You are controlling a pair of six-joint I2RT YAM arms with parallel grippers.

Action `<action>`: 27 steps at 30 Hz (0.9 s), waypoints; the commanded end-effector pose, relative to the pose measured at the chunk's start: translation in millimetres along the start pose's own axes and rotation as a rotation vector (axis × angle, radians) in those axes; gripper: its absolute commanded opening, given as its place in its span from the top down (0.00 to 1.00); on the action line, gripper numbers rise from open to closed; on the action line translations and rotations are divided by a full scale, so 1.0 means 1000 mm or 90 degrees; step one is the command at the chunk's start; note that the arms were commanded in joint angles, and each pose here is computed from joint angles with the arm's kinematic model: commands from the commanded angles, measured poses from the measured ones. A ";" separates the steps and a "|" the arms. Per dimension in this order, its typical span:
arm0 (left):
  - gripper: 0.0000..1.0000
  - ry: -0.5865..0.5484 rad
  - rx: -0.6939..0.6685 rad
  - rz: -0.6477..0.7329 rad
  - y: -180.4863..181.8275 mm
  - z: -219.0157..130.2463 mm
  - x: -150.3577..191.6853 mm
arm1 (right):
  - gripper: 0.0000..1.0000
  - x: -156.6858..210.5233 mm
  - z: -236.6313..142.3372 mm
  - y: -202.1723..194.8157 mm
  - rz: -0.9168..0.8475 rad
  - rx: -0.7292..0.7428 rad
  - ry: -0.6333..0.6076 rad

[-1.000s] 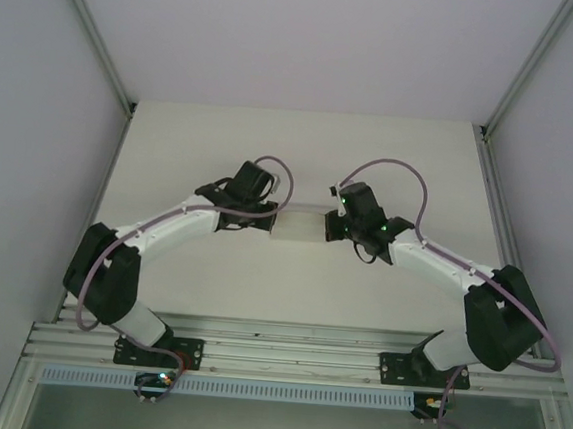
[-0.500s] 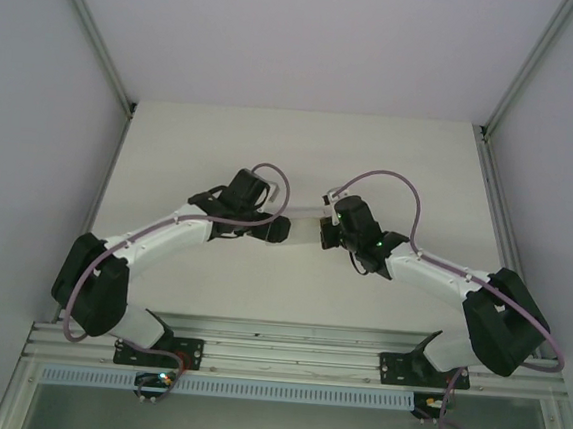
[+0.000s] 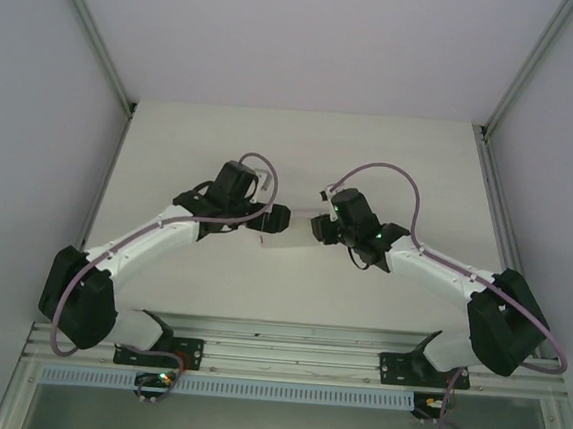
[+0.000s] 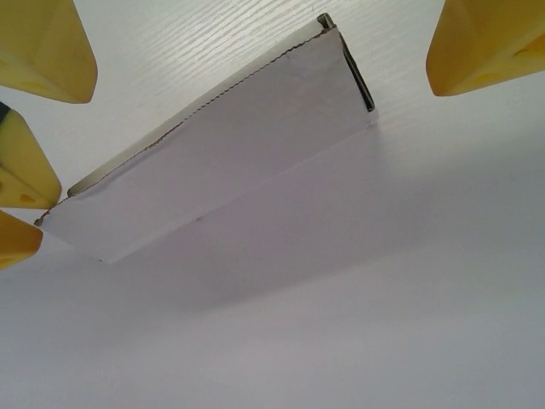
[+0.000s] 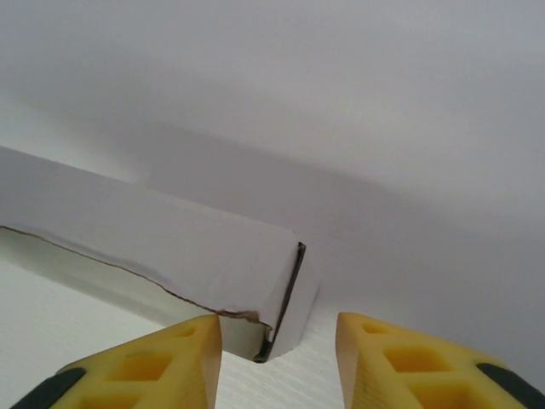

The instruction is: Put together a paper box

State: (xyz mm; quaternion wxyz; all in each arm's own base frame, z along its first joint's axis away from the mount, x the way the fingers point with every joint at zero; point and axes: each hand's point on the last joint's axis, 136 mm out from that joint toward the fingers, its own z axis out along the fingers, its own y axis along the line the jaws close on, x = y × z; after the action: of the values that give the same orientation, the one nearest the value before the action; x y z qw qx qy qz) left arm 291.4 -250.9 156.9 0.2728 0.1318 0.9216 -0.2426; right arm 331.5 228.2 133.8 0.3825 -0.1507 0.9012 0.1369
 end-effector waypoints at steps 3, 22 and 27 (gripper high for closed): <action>0.00 -0.020 0.006 -0.031 0.007 -0.006 -0.003 | 0.52 -0.009 -0.010 0.011 0.007 -0.030 0.002; 0.00 -0.015 -0.035 -0.105 0.044 0.007 0.008 | 0.27 -0.007 0.017 -0.022 0.145 -0.014 0.050; 0.02 -0.001 -0.018 -0.127 0.049 0.015 0.015 | 0.31 0.016 0.032 -0.024 0.164 -0.018 0.084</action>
State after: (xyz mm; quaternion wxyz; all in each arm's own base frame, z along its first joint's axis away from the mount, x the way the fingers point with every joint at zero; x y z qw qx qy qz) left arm 302.8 -212.4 124.1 0.2591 0.0453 0.9346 -0.2395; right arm 359.6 214.5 116.6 0.3286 -0.0576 0.9251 0.1814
